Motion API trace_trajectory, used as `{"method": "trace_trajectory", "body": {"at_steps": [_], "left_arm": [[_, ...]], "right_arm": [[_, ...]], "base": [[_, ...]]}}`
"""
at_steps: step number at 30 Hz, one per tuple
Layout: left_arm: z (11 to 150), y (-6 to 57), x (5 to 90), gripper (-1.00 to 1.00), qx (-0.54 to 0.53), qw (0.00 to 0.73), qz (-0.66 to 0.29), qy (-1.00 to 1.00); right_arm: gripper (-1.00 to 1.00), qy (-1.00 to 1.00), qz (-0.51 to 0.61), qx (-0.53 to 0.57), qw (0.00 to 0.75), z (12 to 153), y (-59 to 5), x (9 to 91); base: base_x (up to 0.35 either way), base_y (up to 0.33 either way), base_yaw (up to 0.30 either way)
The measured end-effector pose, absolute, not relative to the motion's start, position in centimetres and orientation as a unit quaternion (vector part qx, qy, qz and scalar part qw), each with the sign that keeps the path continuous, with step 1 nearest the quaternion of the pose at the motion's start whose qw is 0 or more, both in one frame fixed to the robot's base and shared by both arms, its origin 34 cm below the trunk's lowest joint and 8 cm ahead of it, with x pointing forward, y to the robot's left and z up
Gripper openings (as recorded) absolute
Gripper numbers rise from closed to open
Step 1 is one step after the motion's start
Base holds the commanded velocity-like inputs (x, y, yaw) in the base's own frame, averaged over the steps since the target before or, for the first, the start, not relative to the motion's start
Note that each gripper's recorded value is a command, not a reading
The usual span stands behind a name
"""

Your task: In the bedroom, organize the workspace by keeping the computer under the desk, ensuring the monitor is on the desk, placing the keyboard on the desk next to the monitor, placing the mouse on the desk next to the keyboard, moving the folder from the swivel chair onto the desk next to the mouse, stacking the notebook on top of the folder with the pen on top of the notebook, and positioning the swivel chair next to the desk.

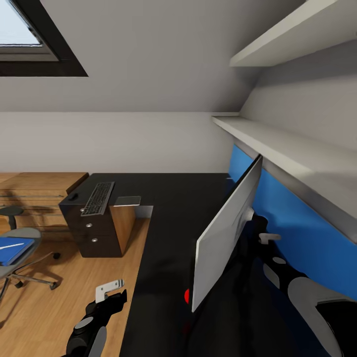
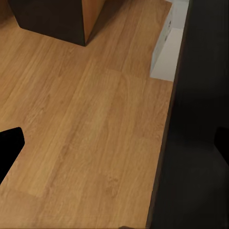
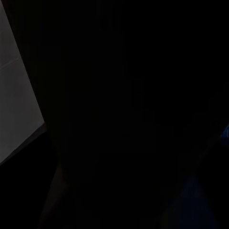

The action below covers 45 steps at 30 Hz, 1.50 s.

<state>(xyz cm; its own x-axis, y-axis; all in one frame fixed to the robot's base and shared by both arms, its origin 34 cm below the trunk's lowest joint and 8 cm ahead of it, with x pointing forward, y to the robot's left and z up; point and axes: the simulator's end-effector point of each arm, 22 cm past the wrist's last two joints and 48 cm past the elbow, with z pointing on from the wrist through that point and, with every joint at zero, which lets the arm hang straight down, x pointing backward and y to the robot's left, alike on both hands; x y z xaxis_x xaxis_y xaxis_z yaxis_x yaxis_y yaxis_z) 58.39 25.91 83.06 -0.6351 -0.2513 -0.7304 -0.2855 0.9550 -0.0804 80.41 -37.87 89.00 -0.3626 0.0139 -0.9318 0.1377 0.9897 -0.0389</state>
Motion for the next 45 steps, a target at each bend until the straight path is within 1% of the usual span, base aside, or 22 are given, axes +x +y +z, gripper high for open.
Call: {"method": "trace_trajectory", "body": {"at_steps": [6,20,21,45], "left_arm": [[83.04,25.91,58.39,1.0,-0.148,0.4,0.021,0.904],[83.02,25.9,58.38,1.0,-0.149,0.4,0.021,0.904],[83.02,25.9,58.38,1.0,-0.149,0.4,0.021,0.904],[83.03,25.89,58.39,1.0,-0.149,0.4,0.021,0.904]], "right_arm": [[-1.0,0.824,-0.055,0.047,0.563,88.97,-37.89,80.4],[-1.0,0.824,-0.055,0.047,0.563,88.97,-37.9,80.41],[1.0,0.824,-0.055,0.047,0.563,88.97,-37.9,80.41],[1.0,0.823,-0.055,0.046,0.564,89.07,-37.88,80.46]], "base": [[0.037,-0.09,0.0],[0.002,-0.005,0.0],[0.0,0.0,0.0],[0.0,0.0,0.0]]}}
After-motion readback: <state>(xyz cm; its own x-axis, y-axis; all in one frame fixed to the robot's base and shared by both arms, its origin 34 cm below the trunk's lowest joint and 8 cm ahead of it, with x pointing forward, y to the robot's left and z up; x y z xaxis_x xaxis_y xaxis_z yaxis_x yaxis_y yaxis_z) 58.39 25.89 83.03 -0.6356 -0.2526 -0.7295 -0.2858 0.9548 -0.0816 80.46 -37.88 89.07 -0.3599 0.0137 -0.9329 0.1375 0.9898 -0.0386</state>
